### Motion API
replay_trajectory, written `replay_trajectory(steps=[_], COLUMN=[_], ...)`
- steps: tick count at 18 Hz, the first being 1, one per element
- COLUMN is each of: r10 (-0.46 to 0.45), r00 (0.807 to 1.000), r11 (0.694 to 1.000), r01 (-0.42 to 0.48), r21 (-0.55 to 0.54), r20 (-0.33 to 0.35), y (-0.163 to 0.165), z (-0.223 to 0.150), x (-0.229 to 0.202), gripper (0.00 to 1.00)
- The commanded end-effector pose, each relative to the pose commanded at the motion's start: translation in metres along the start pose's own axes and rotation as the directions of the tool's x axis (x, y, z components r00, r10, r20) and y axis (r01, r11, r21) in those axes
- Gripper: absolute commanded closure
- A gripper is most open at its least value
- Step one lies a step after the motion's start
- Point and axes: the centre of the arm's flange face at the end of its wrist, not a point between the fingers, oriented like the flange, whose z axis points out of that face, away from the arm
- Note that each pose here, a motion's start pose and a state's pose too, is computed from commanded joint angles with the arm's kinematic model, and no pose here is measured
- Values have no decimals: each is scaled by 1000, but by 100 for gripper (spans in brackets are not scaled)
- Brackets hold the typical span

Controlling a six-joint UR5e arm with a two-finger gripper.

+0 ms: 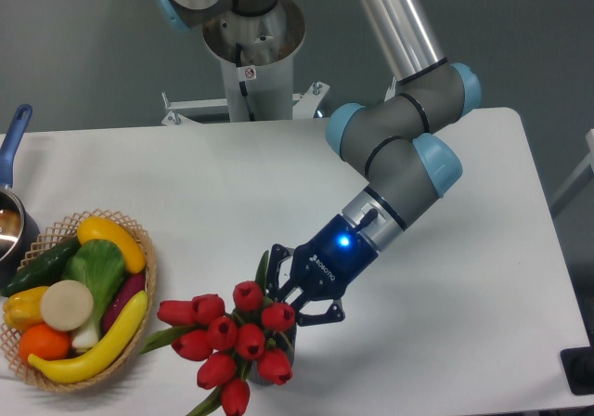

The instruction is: Insert the flowers into the vase

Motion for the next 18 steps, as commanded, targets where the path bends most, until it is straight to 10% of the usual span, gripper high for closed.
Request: replay_trajectory(steps=[18], r10=[-55], r00=[993], r11=[998], r01=[53], r21=[21], r20=[100], y=[16], z=[-73], x=[3], gripper=[0])
